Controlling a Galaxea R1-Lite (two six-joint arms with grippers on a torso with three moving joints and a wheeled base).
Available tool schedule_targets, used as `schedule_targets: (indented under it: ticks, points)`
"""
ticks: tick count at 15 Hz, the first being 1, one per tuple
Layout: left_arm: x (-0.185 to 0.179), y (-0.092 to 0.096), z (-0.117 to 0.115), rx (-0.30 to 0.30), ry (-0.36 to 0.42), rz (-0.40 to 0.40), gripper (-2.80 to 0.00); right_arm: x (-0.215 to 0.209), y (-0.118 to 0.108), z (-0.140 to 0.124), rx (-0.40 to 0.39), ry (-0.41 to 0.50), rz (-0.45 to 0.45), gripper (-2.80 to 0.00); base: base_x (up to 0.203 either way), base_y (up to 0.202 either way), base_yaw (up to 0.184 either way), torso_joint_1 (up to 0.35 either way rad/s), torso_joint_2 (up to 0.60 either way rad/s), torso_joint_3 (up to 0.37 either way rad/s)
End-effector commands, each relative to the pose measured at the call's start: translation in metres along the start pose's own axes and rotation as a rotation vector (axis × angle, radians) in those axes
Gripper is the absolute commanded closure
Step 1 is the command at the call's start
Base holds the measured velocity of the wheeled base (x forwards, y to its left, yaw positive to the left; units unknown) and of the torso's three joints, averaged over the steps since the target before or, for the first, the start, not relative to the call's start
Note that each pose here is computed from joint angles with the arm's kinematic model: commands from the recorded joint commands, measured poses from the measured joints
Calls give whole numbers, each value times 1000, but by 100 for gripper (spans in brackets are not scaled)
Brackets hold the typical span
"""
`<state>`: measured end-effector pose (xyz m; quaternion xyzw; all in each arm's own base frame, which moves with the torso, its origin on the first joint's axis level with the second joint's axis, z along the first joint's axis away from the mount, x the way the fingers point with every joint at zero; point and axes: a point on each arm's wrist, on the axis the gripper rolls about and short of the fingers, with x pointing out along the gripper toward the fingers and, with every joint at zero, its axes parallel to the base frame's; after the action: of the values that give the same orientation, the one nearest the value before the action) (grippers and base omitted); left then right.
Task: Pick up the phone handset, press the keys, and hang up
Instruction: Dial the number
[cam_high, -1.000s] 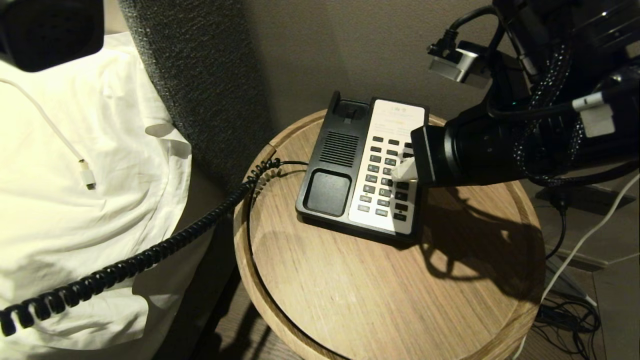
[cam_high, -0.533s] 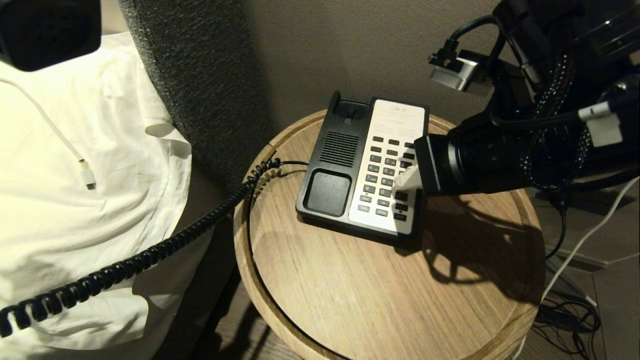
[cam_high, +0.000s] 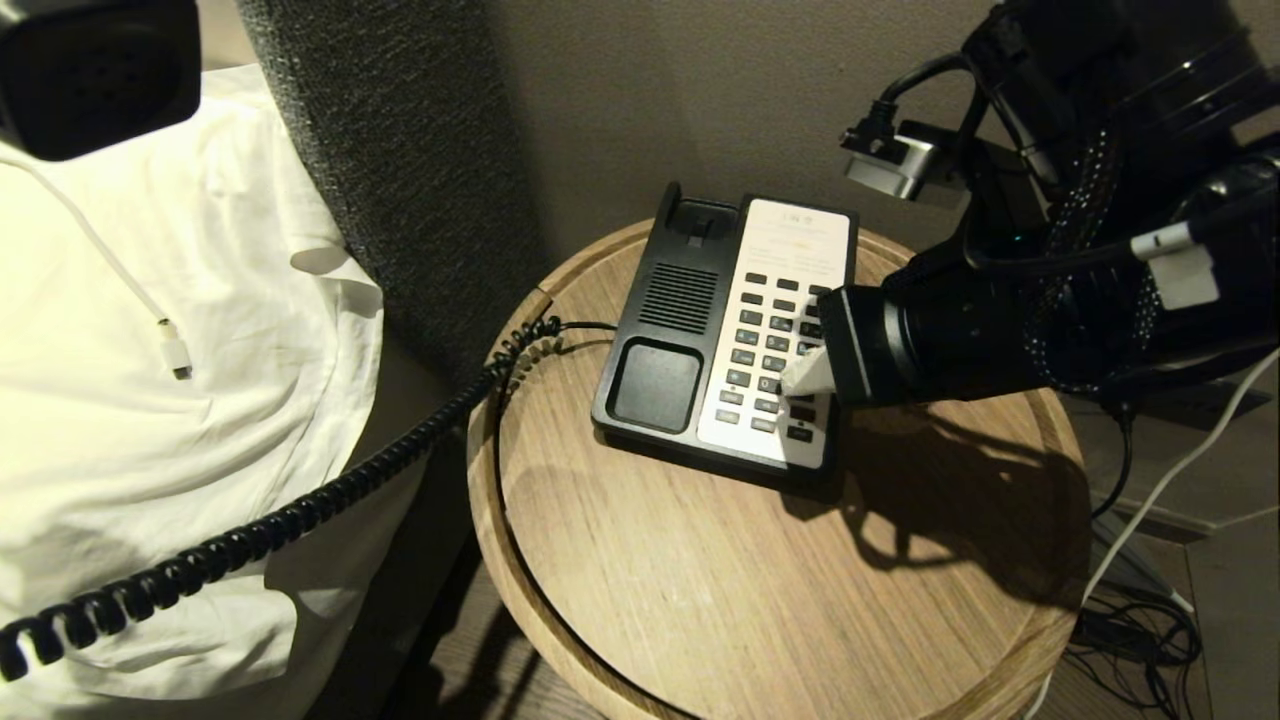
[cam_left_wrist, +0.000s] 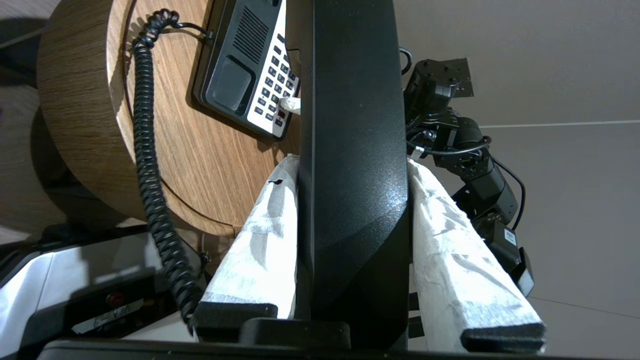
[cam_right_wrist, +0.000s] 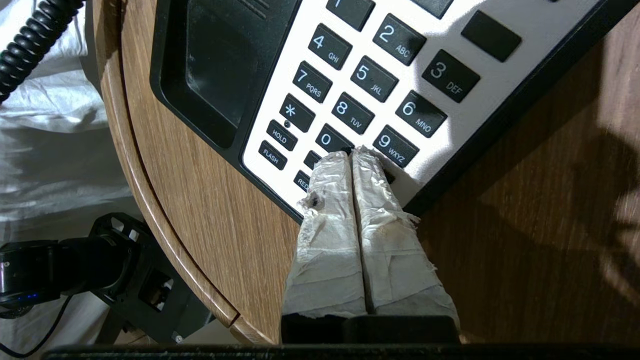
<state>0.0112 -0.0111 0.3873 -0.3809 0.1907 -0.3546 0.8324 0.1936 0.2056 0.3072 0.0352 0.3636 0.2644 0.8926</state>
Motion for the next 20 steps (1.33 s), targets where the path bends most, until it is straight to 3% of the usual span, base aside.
schedule_targets:
  ticks: [1,14,20]
  points:
    - [-1,1,0,-5,1,3,0,5,1,0,1,5,-4,0,0,0,0,0,0,0]
    - [-4,3,-2,-5,2,2,0,13,1,0,-7,13,-19,0,0,0,0,0,0,0]
    - [-3,3,-3,-5,7,4,0,-3,7,3,-8,-17,23,0,0,0,0,0,0,0]
